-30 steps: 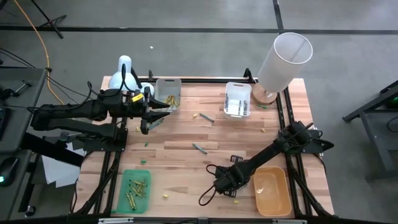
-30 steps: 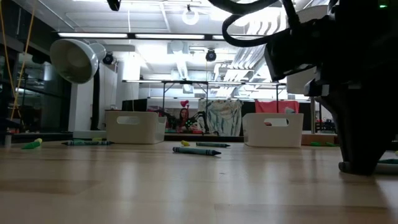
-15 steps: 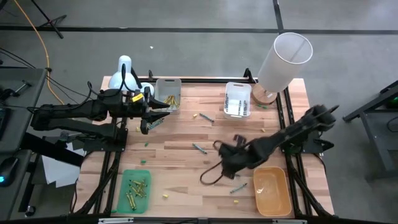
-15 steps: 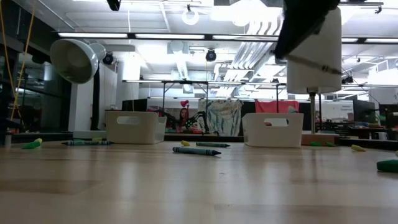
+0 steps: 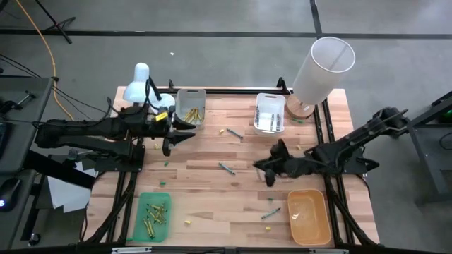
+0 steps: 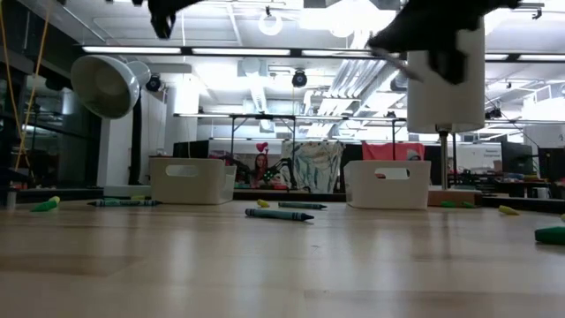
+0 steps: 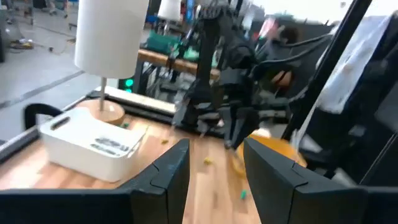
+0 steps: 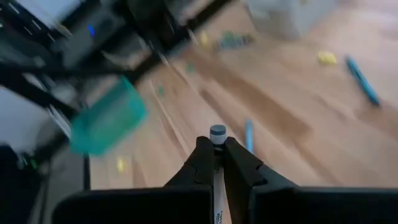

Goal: Sort crayons
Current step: Put the gray crayon into the white bin

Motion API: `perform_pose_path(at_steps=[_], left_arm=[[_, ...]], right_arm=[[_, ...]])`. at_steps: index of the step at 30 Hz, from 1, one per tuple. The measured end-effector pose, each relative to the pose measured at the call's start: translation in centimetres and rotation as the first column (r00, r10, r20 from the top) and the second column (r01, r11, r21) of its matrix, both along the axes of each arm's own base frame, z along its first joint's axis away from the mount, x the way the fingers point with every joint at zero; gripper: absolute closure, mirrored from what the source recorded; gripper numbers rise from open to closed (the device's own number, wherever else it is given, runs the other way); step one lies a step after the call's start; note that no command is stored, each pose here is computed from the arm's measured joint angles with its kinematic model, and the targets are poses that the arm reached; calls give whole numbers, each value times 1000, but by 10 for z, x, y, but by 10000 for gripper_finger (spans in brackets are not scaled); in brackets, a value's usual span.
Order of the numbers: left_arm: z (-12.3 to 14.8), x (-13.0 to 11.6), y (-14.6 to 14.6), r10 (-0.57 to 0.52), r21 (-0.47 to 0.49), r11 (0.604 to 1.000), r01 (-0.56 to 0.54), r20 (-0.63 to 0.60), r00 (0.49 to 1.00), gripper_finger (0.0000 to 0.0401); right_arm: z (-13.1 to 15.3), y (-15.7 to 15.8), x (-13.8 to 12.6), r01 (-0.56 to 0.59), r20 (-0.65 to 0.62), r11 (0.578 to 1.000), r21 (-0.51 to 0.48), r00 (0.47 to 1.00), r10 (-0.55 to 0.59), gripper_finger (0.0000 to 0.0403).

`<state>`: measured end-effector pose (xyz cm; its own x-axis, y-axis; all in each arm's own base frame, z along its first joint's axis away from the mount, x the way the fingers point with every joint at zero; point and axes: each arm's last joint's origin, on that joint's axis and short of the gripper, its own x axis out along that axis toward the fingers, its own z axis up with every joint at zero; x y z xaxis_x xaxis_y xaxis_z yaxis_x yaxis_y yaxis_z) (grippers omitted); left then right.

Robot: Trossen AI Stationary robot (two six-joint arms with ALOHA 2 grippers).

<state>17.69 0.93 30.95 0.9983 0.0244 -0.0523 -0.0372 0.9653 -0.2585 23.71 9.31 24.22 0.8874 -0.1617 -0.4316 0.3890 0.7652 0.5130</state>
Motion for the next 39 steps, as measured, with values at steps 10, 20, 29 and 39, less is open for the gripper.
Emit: perform_pose_path(at_steps=[10, 20, 29, 39], left_arm=[[-67, -4, 0, 29, -210, 978, -5, 111, 993, 261], [-70, -3, 0, 27, -142, 990, -11, 109, 994, 261], [-70, -2, 2, 91, -153, 985, -73, 111, 990, 261], [-72, 9, 5, 162, -241, 963, -122, 151, 975, 261]], right_arm=[[21, -38, 74, -39, 81, 979, -198, 995, 56, 403], [48, -69, 104, -106, 112, 949, -297, 983, 145, 403], [55, -83, 107, -136, 161, 915, -380, 965, 210, 403], [66, -99, 109, -134, 253, 884, -449, 929, 269, 403]])
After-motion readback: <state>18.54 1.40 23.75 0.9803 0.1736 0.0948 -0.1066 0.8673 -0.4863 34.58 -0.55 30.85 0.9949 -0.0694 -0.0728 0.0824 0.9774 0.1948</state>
